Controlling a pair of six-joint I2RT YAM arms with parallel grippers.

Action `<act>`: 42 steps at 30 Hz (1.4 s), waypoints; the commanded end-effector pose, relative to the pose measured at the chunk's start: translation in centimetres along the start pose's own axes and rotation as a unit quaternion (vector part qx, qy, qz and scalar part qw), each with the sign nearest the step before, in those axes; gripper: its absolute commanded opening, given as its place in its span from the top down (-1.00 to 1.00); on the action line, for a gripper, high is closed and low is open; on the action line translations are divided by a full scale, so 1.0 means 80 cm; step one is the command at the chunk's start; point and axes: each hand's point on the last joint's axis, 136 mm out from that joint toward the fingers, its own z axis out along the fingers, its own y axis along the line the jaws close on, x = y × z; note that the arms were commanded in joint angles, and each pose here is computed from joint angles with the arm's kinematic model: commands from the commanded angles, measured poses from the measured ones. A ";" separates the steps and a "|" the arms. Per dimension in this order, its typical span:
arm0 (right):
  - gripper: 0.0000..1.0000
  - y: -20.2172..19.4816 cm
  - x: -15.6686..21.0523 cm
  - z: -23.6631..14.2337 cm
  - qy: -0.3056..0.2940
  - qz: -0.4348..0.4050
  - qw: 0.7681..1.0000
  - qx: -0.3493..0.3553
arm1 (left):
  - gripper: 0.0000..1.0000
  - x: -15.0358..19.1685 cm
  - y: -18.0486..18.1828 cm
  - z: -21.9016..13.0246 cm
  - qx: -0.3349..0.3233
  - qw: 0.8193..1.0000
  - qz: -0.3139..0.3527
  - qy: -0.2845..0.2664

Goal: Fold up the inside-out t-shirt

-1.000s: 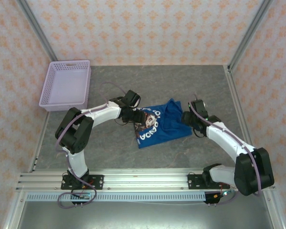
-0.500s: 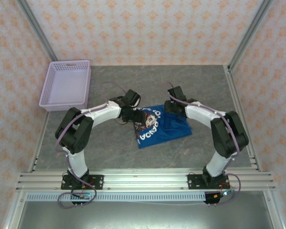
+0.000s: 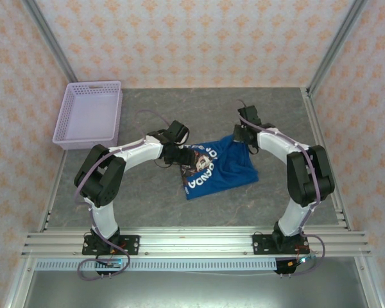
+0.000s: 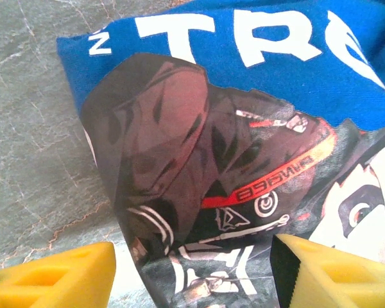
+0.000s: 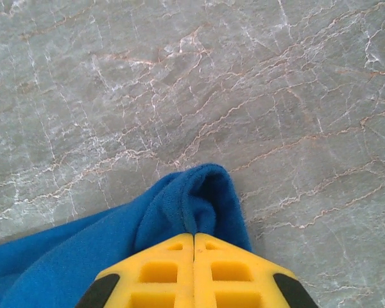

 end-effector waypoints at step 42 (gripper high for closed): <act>1.00 -0.055 0.159 -0.096 0.154 0.038 0.987 0.004 | -0.33 -0.014 -0.026 -0.027 -0.006 0.999 0.043 -0.024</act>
